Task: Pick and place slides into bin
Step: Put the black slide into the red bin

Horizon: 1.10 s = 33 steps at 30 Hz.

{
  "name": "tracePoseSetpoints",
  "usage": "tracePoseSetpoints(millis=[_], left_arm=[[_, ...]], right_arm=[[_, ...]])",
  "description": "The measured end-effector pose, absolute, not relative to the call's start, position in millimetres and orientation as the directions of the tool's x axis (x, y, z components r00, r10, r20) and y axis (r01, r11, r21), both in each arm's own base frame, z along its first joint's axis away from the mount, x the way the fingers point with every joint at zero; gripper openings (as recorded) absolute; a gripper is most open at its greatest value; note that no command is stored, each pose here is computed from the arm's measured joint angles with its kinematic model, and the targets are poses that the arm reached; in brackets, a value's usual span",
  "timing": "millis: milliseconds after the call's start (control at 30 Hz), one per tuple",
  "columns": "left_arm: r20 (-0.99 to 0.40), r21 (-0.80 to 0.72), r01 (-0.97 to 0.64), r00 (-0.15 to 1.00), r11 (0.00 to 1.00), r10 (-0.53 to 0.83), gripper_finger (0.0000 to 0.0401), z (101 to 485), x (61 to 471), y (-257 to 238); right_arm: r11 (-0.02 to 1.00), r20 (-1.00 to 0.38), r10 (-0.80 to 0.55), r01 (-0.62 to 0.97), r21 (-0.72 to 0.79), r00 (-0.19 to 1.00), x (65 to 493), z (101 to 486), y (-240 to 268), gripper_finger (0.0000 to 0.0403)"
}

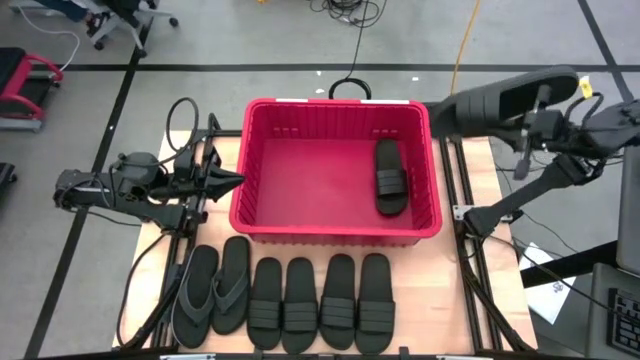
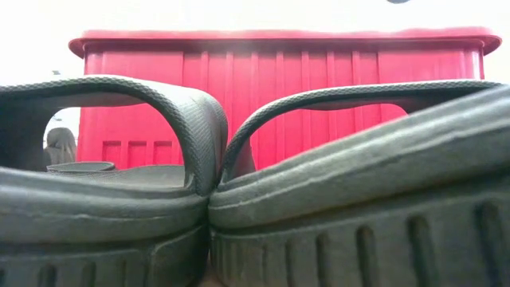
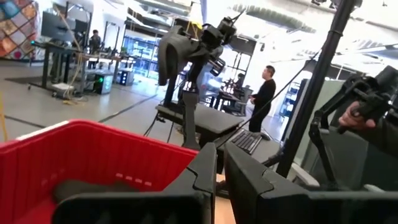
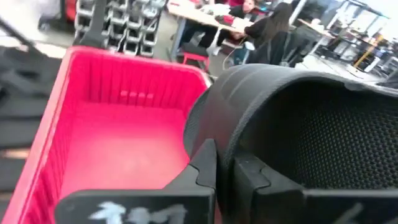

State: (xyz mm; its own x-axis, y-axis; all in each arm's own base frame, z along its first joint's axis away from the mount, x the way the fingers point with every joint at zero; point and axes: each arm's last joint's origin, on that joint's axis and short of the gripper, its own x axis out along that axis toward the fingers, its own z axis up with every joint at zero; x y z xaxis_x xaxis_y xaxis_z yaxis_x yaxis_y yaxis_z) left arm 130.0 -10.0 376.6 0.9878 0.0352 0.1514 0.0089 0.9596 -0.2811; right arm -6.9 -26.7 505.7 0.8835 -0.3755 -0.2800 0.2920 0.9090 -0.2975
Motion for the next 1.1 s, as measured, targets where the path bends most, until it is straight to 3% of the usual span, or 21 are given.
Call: tracePoseSetpoints(millis=[200,367,467,667,833,967,1033,1100], left_arm=[[0.150,-0.310,-0.003,0.987,0.951,0.052,0.0033,376,130,-9],[0.150,-0.275,-0.009,0.987,0.962,0.052,0.0033,376,130,-10],[0.143,-0.260,-0.008,0.989,0.966,0.047,0.0033,376,130,-10],[0.097,-0.222,0.031,0.995,0.975,-0.010,0.0033,371,128,-11],[0.055,-0.213,0.069,0.997,0.975,-0.059,0.0033,367,128,-12],[0.037,-0.211,0.088,0.996,0.973,-0.082,0.0033,366,127,-13],[0.028,-0.211,0.087,0.996,0.974,-0.083,0.0033,365,127,-13],[0.023,-0.214,0.087,0.996,0.973,-0.084,0.0033,364,127,-13]], right_arm=[[0.952,-0.377,-0.262,0.173,-0.253,0.888,-4,498,-22,0.0004],[0.924,-0.377,-0.328,0.212,-0.318,0.866,9,500,-17,0.0003],[0.903,-0.360,-0.362,0.229,-0.363,0.860,26,504,-10,0.0003],[0.921,-0.272,-0.314,0.223,-0.318,0.910,63,520,8,0.0003],[0.918,-0.347,-0.324,0.204,-0.339,0.880,123,508,23,0.0005],[0.965,-0.451,-0.167,0.050,-0.259,0.877,179,484,17,0.0005],[0.980,-0.456,-0.018,-0.075,-0.186,0.890,197,477,7,0.0006],[0.977,-0.459,0.021,-0.115,-0.179,0.888,209,472,-12,0.0006]])
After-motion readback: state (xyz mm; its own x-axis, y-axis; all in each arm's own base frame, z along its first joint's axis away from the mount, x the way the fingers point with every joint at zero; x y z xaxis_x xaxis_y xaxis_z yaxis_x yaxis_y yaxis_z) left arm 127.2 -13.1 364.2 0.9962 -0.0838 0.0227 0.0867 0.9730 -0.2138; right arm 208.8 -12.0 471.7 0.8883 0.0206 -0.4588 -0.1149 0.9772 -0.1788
